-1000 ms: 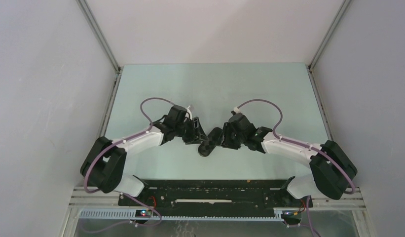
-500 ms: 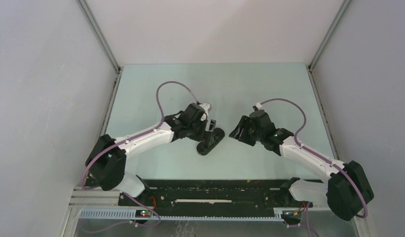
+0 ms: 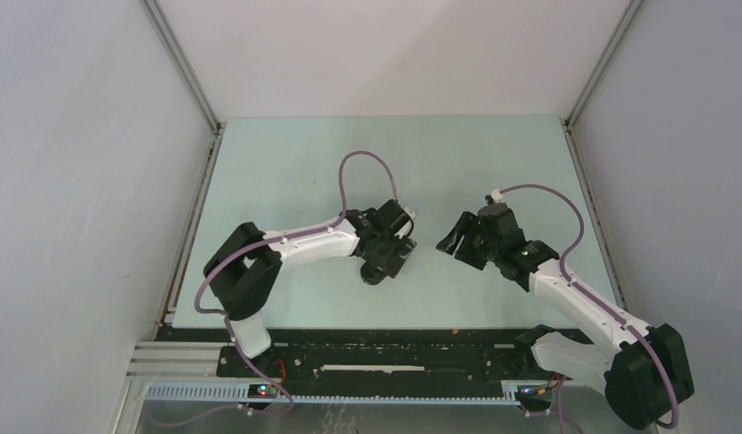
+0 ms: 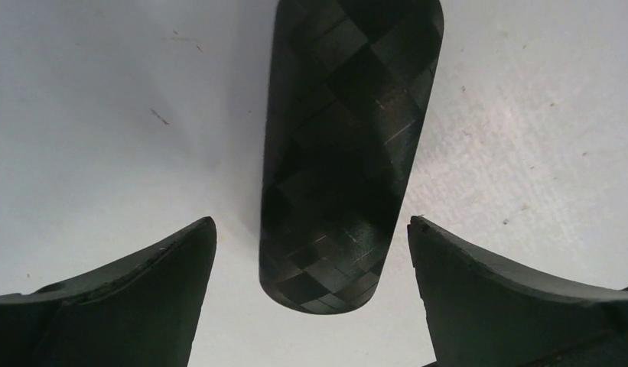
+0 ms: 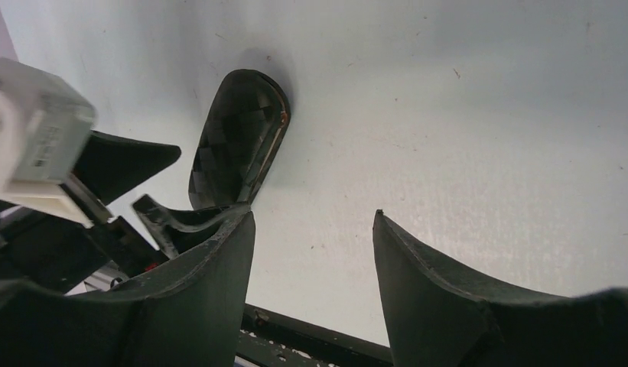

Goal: Organize the sunglasses

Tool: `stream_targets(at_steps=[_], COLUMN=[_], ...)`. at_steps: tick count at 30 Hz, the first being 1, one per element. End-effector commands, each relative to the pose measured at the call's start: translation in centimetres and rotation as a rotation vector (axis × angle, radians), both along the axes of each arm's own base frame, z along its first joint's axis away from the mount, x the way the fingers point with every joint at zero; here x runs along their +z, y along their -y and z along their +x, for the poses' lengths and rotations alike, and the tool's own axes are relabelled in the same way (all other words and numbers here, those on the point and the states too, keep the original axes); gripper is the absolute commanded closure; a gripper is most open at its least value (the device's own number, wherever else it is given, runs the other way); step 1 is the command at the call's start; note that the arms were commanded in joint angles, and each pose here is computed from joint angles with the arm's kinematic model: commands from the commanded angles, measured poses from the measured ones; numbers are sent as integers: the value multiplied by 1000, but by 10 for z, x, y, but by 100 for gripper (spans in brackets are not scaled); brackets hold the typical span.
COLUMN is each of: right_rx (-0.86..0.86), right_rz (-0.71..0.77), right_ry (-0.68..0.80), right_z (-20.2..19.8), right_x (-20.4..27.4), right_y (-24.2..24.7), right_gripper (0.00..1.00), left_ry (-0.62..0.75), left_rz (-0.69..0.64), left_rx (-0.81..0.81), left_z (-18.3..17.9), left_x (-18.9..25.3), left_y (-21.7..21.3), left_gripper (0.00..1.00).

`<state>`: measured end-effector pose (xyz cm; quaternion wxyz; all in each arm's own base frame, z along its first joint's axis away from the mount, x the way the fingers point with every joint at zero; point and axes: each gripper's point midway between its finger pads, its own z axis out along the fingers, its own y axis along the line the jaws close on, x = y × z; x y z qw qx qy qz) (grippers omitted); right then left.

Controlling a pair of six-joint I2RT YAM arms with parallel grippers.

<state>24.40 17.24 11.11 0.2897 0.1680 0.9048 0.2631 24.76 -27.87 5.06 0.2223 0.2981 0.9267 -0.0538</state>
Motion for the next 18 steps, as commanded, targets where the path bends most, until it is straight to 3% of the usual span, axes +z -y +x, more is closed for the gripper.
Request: stream_targets(at_steps=[1,10,13,16,18], right_rx=[4,5,4,0,-1], right_rz=[-11,-7,-9,-9,-8], right_ry=[12,7,7,3,3], right_z=[-1,-1,-2,-3,-4], right_x=[1,-2,-3,-5,-5], right_y=[6,5,6,7,7], right_gripper=[33,33,33,34,34], left_ry=[28,17,32,33,38], left_rz=[6,44,64,71,74], left_rx=[-36,-10,7,17,28], left_z=[7,8,12,13,14], left_x=[9,-9,-12,-14,-15], left_y=[15,19,16,16,15], left_gripper=[0,1,12,33,54])
